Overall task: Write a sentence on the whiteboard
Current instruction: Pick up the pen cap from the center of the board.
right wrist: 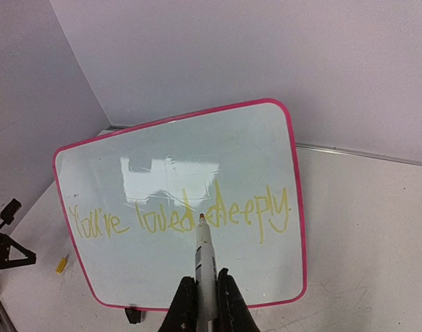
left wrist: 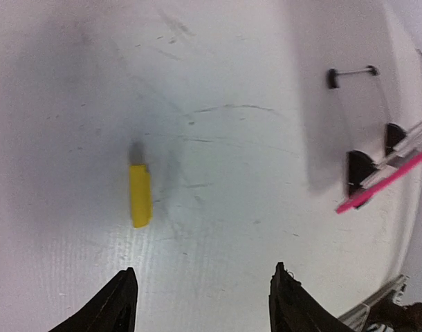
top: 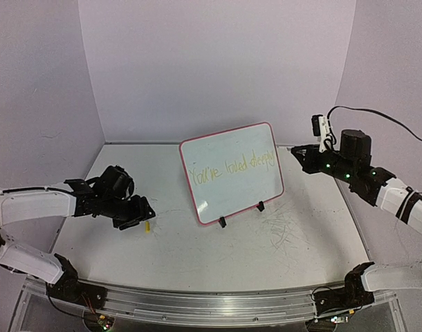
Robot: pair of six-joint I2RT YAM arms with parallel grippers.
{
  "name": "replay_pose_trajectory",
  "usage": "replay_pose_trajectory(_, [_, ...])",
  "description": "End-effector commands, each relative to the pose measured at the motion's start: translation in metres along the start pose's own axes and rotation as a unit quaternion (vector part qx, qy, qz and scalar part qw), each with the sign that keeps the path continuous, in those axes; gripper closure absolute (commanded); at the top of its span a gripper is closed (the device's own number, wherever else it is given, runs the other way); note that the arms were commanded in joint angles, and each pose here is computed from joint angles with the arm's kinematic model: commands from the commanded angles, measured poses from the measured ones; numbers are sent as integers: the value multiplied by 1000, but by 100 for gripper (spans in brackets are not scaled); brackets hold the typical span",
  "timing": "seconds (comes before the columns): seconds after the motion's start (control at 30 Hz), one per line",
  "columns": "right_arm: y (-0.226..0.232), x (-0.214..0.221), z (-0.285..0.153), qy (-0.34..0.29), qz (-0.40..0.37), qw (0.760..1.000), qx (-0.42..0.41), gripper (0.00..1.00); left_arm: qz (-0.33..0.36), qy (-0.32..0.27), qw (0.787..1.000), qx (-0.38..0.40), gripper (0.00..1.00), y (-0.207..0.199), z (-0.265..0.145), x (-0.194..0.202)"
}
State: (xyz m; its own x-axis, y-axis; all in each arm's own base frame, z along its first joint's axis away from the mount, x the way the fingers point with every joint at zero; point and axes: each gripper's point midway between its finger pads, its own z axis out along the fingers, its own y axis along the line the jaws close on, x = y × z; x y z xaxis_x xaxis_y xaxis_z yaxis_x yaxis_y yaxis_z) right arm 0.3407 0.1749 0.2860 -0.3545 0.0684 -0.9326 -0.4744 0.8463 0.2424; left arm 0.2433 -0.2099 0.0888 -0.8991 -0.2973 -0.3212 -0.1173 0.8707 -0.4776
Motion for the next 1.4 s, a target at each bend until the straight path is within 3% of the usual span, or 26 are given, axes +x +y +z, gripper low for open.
replay_pose_trajectory(0.0, [22,-3,0,-9,-2,998,-55,100,-4,8,995,-104,35,19,27,-10])
replay_pose_trajectory(0.3, [24,-6,-10,-23,-3,998,-56,100,39,27,984,-174,59,30,67,-12])
replay_pose_trajectory(0.63, [25,-7,-11,-19,0,999,-51,100,87,39,962,-257,68,59,65,21])
replay_pose_trajectory(0.9, [21,2,-3,19,5,999,-30,100,99,-24,963,-248,79,55,39,5])
replay_pose_trajectory(1.07, [32,-14,-7,12,16,999,-39,100,111,-76,973,-190,81,27,6,-17])
replay_pose_trajectory(1.2, [52,-21,-5,24,47,995,-84,100,164,-141,974,-62,87,-42,-44,-49])
replay_pose_trajectory(1.27, [65,-19,0,40,61,990,-119,100,222,-166,960,33,91,-87,-75,-57])
replay_pose_trajectory(1.37, [95,-13,7,74,62,978,-185,100,358,-165,903,173,91,-156,-116,-34])
